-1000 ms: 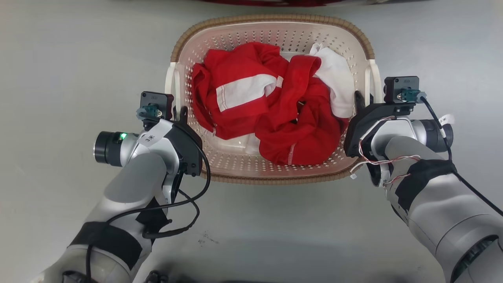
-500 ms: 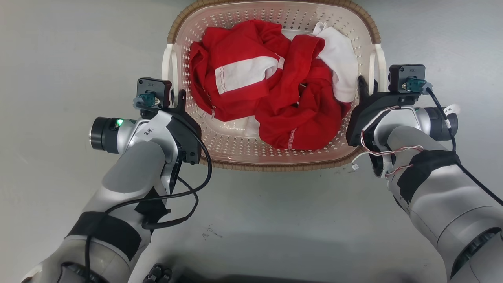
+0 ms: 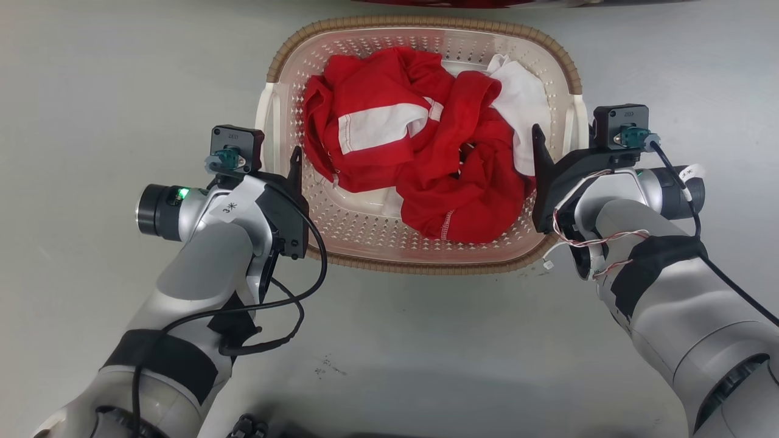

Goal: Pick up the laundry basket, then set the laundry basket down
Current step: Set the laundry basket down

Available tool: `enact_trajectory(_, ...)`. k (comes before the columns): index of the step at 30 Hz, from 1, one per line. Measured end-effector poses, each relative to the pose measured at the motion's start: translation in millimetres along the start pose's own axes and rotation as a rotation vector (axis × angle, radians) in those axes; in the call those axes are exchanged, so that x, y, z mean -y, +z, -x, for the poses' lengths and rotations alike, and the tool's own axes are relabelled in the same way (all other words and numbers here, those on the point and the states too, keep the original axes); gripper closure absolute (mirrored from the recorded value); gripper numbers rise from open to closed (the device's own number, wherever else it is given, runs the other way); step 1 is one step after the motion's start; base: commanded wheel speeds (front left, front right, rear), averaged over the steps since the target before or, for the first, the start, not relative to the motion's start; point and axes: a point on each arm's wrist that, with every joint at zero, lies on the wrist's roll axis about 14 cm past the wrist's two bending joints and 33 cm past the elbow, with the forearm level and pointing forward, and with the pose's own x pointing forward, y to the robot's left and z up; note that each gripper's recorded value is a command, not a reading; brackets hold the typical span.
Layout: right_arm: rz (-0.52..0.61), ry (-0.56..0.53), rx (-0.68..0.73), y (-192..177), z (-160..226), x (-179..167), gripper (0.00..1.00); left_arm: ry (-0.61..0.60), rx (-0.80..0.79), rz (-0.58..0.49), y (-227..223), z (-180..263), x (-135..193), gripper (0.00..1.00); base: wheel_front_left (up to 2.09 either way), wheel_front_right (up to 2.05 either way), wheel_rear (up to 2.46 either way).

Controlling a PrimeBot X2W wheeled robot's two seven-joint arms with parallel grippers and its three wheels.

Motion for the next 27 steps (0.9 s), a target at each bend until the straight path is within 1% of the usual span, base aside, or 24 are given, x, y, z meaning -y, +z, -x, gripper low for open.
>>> enact_trajectory(10, 0.01, -0.01, 0.027, 12, 7, 2, 0.0, 0.006, 0.031, 0.004, 10, 6, -1, 0.0, 0.0, 0.0, 0.0)
enact_trajectory(20, 0.041, -0.012, 0.12, 47, 29, 6, 0.0, 0.0, 0.123, -0.001, 38, 24, 4, 0.0, 0.0, 0.0, 0.0)
enact_trajectory(24, 0.038, -0.014, 0.159, 62, 42, 7, 0.0, -0.007, 0.163, 0.004, 47, 34, 9, 0.0, 0.0, 0.0, 0.0)
enact_trajectory(25, 0.038, -0.014, 0.159, 62, 42, 7, 0.0, -0.007, 0.163, 0.004, 47, 34, 9, 0.0, 0.0, 0.0, 0.0)
enact_trajectory(27, 0.024, -0.024, 0.174, 64, 53, 7, 0.0, -0.015, 0.2, 0.007, 56, 44, 13, 0.0, 0.0, 0.0, 0.0)
